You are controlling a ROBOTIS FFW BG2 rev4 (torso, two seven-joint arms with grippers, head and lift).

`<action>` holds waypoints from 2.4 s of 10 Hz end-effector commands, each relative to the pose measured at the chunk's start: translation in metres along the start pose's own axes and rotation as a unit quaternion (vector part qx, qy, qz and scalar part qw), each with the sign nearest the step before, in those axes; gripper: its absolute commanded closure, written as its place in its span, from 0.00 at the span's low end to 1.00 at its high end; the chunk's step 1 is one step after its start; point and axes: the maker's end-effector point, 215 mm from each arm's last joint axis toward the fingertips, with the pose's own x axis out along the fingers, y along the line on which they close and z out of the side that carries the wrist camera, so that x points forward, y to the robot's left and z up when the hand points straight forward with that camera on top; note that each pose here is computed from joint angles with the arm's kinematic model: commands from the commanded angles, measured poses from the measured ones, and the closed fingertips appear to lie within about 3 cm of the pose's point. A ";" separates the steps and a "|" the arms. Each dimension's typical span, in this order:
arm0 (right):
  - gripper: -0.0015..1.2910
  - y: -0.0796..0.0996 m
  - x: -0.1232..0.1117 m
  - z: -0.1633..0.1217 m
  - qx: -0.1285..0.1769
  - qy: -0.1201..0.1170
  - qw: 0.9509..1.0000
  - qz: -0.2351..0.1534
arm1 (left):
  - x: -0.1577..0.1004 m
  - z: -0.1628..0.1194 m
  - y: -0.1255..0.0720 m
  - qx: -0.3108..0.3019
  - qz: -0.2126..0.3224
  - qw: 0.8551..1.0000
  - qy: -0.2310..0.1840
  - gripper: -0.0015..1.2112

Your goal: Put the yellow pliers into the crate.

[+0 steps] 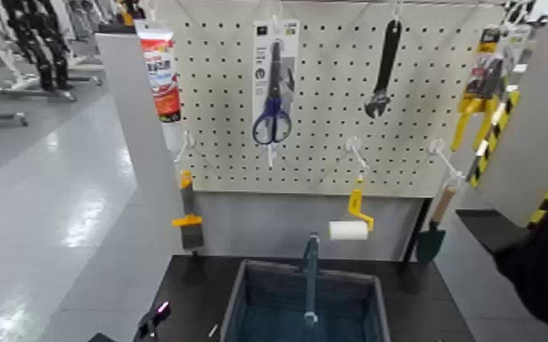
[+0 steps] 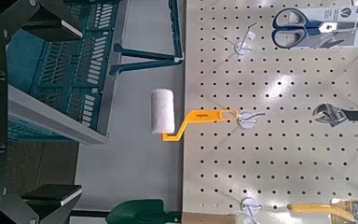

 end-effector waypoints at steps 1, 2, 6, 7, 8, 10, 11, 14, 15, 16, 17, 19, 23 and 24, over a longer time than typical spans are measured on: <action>0.11 0.000 0.000 -0.001 0.000 0.001 1.000 0.001 | 0.002 0.003 0.002 -0.013 0.001 1.000 -0.011 0.09; 0.11 0.000 0.001 0.000 -0.001 0.000 1.000 0.002 | 0.002 0.003 0.002 -0.010 -0.002 1.000 -0.009 0.09; 0.11 -0.017 0.011 0.012 -0.022 0.004 1.000 0.011 | 0.004 0.005 0.002 -0.015 -0.004 1.000 -0.017 0.09; 0.11 -0.027 0.020 0.023 -0.034 0.003 0.999 0.017 | 0.005 0.005 0.002 -0.015 -0.003 1.000 -0.018 0.09; 0.11 -0.041 0.029 0.034 -0.033 -0.001 0.999 0.014 | 0.005 0.007 0.002 -0.014 -0.004 1.000 -0.019 0.09; 0.12 -0.078 0.039 0.061 -0.028 -0.009 1.000 0.002 | 0.006 0.006 0.001 -0.016 -0.003 1.000 -0.020 0.09; 0.12 -0.096 0.041 0.074 -0.033 -0.011 0.999 -0.010 | 0.005 0.005 0.001 -0.016 -0.003 1.000 -0.018 0.09; 0.12 -0.136 0.054 0.112 -0.050 -0.008 0.999 -0.006 | 0.007 0.005 0.000 -0.015 -0.005 1.000 -0.018 0.09; 0.12 -0.152 0.057 0.129 -0.057 -0.013 0.998 -0.011 | 0.008 0.005 -0.001 -0.016 -0.006 1.000 -0.017 0.09; 0.11 -0.169 0.061 0.146 -0.059 -0.016 0.998 -0.016 | 0.009 0.004 -0.002 -0.017 -0.007 1.000 -0.017 0.09; 0.11 -0.181 0.067 0.160 -0.059 -0.017 0.998 -0.013 | 0.009 0.003 -0.003 -0.018 -0.008 1.000 -0.015 0.09; 0.11 -0.201 0.080 0.189 -0.058 -0.025 0.998 -0.010 | 0.011 0.004 -0.003 -0.017 -0.009 1.000 -0.016 0.09; 0.10 -0.219 0.112 0.252 -0.066 -0.049 0.996 0.019 | 0.014 0.004 -0.006 -0.018 -0.013 1.000 -0.014 0.09; 0.10 -0.223 0.119 0.262 -0.063 -0.051 0.996 0.028 | 0.014 0.004 -0.006 -0.019 -0.013 1.000 -0.015 0.09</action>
